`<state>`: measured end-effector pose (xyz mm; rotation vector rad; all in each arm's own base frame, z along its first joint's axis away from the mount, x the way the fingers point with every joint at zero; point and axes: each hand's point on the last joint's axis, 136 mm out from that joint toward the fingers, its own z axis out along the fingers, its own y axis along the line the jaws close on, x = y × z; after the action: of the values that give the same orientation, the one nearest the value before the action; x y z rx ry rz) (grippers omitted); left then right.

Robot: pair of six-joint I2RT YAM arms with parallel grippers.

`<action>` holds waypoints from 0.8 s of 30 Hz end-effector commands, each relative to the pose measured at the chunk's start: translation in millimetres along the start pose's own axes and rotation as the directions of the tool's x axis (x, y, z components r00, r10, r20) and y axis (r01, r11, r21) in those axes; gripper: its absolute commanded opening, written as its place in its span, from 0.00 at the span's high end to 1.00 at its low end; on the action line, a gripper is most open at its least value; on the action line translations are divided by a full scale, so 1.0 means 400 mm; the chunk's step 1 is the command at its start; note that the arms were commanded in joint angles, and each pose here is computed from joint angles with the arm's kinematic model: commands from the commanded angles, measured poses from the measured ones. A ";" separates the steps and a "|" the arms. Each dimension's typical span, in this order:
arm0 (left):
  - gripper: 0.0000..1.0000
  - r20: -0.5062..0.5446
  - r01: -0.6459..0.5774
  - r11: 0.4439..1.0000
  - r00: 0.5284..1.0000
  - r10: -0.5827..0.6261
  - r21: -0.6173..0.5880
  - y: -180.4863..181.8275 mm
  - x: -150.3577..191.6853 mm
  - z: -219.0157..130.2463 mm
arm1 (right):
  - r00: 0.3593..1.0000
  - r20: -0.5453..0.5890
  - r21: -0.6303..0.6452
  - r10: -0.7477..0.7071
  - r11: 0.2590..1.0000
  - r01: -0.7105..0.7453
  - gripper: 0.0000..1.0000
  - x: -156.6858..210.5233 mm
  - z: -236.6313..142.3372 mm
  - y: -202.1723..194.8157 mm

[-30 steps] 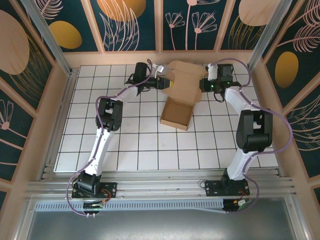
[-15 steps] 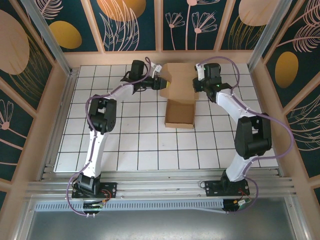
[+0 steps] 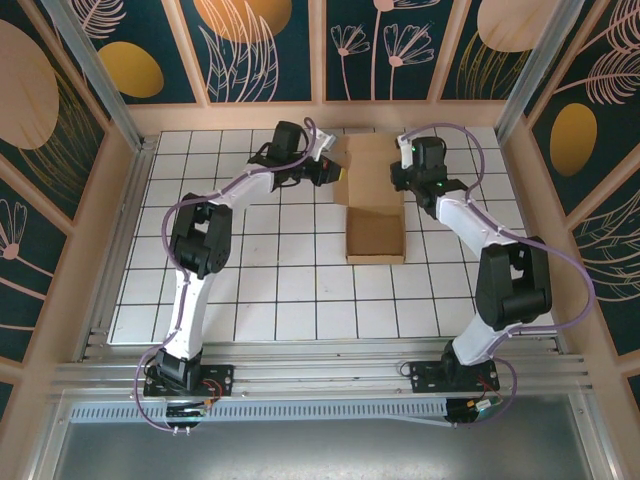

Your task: Fold the paper box

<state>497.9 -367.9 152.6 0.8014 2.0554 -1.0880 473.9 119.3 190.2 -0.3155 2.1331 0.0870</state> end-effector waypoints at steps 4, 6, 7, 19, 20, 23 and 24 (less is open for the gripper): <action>1.00 0.104 -0.039 0.976 0.993 0.063 -0.214 -0.021 -0.052 -0.043 | 0.987 0.086 -0.114 0.137 0.985 -0.126 0.77 -0.021 -0.069 0.061; 1.00 0.162 -0.070 0.970 0.981 0.110 -0.233 -0.048 -0.074 -0.052 | 0.985 0.111 -0.127 0.132 0.985 -0.118 0.79 -0.016 -0.080 0.080; 1.00 0.185 -0.092 0.965 0.973 0.140 -0.246 -0.060 -0.085 -0.056 | 0.983 0.137 -0.120 0.118 0.987 -0.102 0.79 -0.019 -0.088 0.090; 1.00 0.404 -0.183 0.937 0.865 0.297 -0.298 -0.177 -0.097 -0.120 | 0.952 0.304 0.017 0.033 0.999 -0.040 0.83 0.001 -0.121 0.126; 1.00 0.410 -0.179 0.936 0.863 0.297 -0.302 -0.180 -0.083 -0.128 | 0.949 0.315 0.035 0.025 0.999 -0.038 0.84 0.014 -0.121 0.124; 1.00 0.409 -0.175 0.936 0.863 0.295 -0.306 -0.193 -0.048 -0.143 | 0.949 0.314 0.084 0.010 0.996 -0.038 0.85 0.053 -0.119 0.118; 1.00 0.406 -0.174 0.936 0.866 0.293 -0.305 -0.197 -0.036 -0.145 | 0.949 0.315 0.092 0.011 0.995 -0.042 0.85 0.061 -0.121 0.117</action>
<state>450.0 -341.0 167.5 0.5740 1.8165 -0.6730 413.8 144.2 177.6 -0.2107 1.9124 0.0503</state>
